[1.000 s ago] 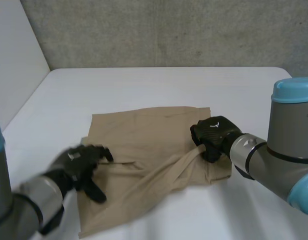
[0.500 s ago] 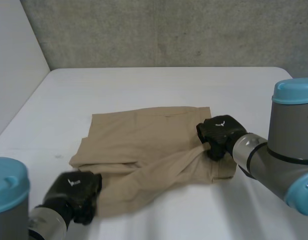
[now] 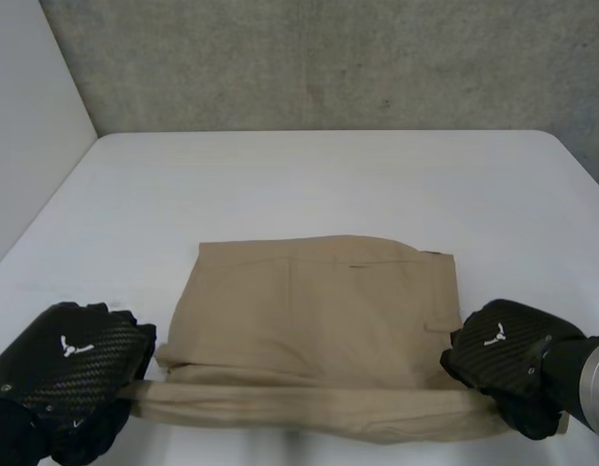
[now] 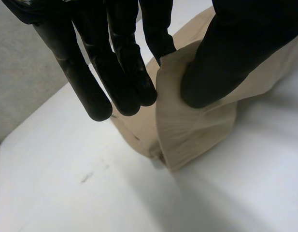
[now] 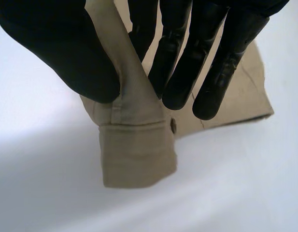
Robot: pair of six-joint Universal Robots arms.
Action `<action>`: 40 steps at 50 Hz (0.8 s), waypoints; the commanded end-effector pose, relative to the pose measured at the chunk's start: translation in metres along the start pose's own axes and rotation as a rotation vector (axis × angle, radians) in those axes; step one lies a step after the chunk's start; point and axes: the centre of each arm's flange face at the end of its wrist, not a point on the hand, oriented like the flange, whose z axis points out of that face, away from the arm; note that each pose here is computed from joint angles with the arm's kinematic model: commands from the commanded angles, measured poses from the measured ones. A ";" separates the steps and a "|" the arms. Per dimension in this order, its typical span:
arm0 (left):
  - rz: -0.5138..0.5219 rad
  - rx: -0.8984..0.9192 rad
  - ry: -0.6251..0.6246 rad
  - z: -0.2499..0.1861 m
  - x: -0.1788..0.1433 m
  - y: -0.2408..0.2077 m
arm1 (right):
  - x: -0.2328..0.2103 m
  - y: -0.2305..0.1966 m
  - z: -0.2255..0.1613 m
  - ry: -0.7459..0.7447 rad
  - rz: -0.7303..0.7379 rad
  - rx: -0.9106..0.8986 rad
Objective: Fold the shorts.
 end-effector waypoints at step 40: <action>0.071 0.196 -0.279 0.319 -0.012 -0.019 | 0.097 -0.059 0.227 0.522 -0.105 0.323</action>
